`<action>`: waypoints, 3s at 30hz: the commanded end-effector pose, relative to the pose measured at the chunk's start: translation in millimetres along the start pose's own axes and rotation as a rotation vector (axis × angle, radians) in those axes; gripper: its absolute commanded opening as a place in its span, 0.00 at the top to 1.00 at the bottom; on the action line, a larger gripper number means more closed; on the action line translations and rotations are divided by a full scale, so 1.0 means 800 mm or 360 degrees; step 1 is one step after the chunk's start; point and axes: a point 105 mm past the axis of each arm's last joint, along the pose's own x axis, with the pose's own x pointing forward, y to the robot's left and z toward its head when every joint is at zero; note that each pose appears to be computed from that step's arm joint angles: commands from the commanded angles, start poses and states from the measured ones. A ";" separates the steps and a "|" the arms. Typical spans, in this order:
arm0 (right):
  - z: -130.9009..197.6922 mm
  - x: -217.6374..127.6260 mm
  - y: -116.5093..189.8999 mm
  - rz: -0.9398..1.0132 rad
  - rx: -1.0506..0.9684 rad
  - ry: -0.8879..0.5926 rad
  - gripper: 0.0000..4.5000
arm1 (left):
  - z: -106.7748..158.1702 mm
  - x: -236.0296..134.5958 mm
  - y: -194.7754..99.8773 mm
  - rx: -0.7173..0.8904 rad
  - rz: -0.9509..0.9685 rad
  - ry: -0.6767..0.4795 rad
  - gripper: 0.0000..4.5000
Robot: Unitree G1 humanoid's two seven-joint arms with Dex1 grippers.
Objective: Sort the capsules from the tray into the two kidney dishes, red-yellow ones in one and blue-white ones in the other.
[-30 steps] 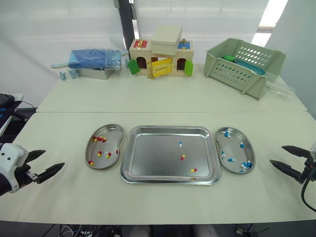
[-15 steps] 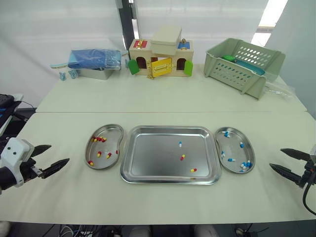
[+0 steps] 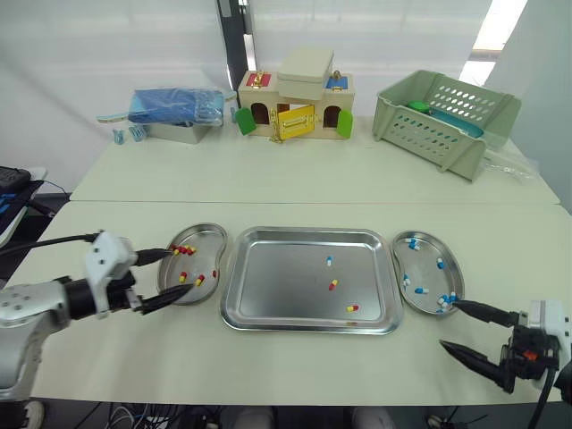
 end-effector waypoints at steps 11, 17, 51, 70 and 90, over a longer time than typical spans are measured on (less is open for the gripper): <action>0.002 0.016 0.048 -0.0034 -0.0104 -0.0179 0.01 | 0.041 0.124 -0.084 0.0116 -0.0532 -0.0130 0.00; -0.003 0.015 0.056 -0.0102 -0.0088 -0.0195 0.01 | 0.050 0.164 -0.090 0.0228 -0.0485 -0.0095 0.00; -0.013 0.018 0.068 -0.0279 -0.0045 -0.0231 0.01 | 0.043 0.243 -0.140 0.0299 -0.0677 0.0115 0.00; -0.013 0.017 0.065 -0.0316 -0.0044 -0.0231 0.00 | 0.039 0.247 -0.144 0.0327 -0.0657 0.0123 0.83; -0.008 0.013 0.065 -0.0179 -0.0138 -0.0170 0.00 | 0.055 0.204 -0.117 0.0295 -0.0497 -0.0061 0.99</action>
